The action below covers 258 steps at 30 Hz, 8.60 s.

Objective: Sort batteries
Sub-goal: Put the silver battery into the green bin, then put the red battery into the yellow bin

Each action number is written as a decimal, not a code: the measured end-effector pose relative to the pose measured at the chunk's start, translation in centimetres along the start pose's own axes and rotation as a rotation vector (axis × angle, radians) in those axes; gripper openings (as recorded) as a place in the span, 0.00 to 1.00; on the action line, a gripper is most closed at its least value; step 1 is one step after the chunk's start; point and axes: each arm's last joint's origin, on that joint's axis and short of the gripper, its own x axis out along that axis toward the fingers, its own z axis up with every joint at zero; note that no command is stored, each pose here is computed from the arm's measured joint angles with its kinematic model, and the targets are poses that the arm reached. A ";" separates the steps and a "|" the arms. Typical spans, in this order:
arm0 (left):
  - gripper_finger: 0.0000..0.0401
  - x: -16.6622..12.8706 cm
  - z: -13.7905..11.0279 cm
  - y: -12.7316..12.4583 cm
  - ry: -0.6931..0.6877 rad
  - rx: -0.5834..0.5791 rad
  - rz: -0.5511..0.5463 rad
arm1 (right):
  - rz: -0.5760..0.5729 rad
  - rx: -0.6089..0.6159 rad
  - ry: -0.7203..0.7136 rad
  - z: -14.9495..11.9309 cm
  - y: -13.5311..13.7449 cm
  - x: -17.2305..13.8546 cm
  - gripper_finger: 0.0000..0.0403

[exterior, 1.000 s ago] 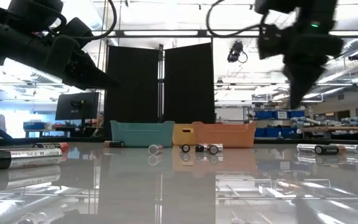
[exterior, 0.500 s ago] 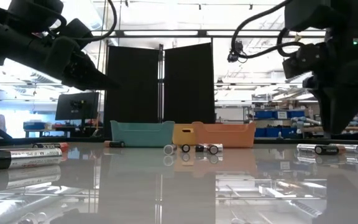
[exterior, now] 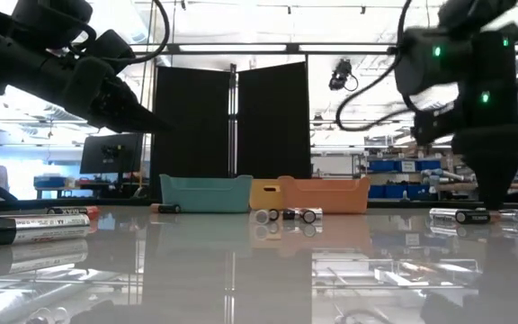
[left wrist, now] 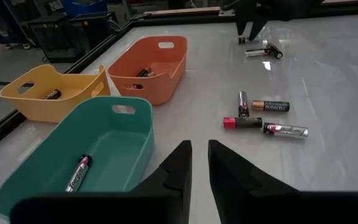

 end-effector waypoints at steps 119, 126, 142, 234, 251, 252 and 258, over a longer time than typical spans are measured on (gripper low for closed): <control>0.14 8.3 6.3 -6.2 -0.440 -0.008 -0.453 | 0.400 -0.473 -1.619 4.4 14.3 -8.1 0.28; 0.14 8.6 6.1 -5.7 -0.411 -0.019 -0.445 | 0.361 -0.470 -1.650 4.1 13.8 -9.3 0.33; 0.14 7.0 6.9 1.4 0.267 0.099 -0.115 | 0.151 -0.440 -1.410 1.0 10.2 -11.7 0.30; 0.37 1.2 2.7 -4.3 0.961 -0.513 0.263 | 0.116 -0.414 -1.175 1.2 9.5 -7.0 0.21; 0.46 1.5 0.2 -5.3 0.983 -0.570 0.234 | 0.120 -0.416 -1.184 1.3 9.6 -7.1 0.21; 0.46 1.6 0.0 -5.4 0.990 -0.561 0.234 | 0.120 -0.416 -1.185 1.3 9.6 -7.2 0.21; 0.46 2.1 -0.9 -6.0 1.029 -0.479 0.220 | 0.120 -0.419 -1.183 1.3 9.6 -7.1 0.20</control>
